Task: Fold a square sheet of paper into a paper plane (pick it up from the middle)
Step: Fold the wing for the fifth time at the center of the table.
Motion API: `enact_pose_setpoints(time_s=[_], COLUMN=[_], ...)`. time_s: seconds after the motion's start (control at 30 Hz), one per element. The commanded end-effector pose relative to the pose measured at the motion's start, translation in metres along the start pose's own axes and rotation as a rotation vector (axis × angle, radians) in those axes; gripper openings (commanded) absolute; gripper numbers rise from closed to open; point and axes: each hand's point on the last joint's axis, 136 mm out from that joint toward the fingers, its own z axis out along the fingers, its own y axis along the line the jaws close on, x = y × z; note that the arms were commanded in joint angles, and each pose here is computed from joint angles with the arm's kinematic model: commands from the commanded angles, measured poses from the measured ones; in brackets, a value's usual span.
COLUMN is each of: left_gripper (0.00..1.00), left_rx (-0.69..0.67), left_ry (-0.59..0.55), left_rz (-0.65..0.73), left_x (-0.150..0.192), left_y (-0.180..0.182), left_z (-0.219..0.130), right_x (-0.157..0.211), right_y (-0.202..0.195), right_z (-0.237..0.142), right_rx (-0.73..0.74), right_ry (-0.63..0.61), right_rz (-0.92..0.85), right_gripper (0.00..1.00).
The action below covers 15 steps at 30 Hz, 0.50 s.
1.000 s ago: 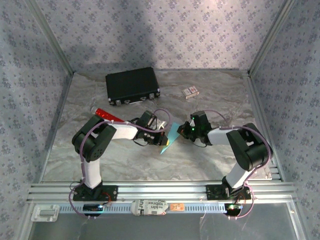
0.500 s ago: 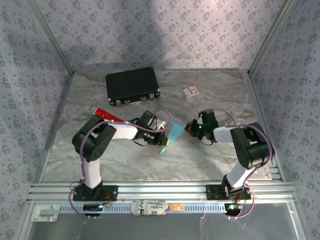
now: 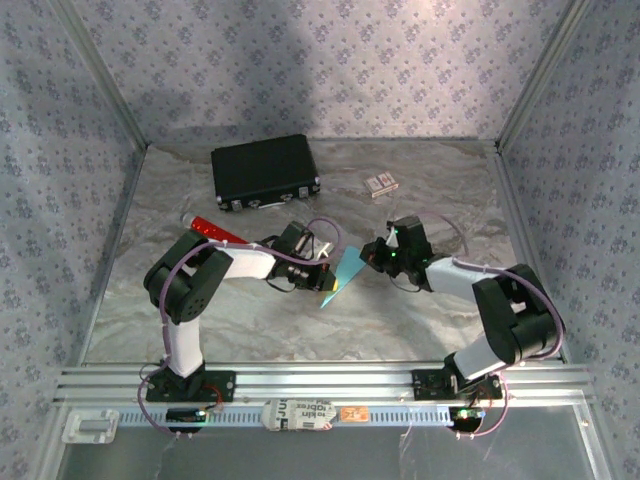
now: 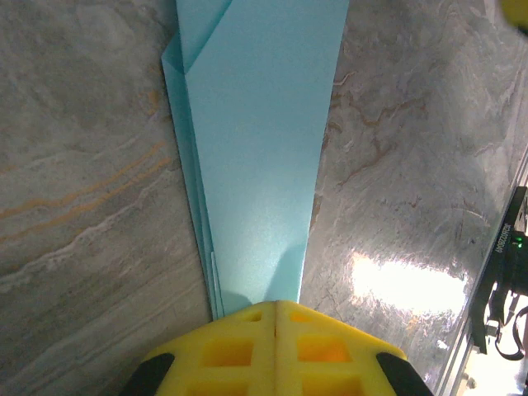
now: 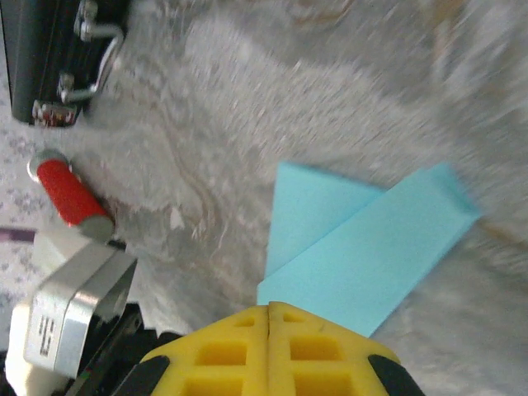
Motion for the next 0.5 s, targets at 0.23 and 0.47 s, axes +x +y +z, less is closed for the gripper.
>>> enact_pose_setpoints(time_s=[0.23,0.47], left_gripper=[0.0,0.03], left_rx=[-0.079,-0.028], left_ry=[0.174,0.127], left_rz=[-0.154,-0.134], left_x=[0.056,0.037], left_y=[0.028,0.004], left_z=[0.006,-0.003], right_x=[0.031,0.034], right_y=[-0.024,-0.05], right_z=[0.028,0.029], right_rx=[0.069,0.132], right_ry=[0.082,0.084], right_rz=[0.044,0.072], right_gripper=[0.02,0.01])
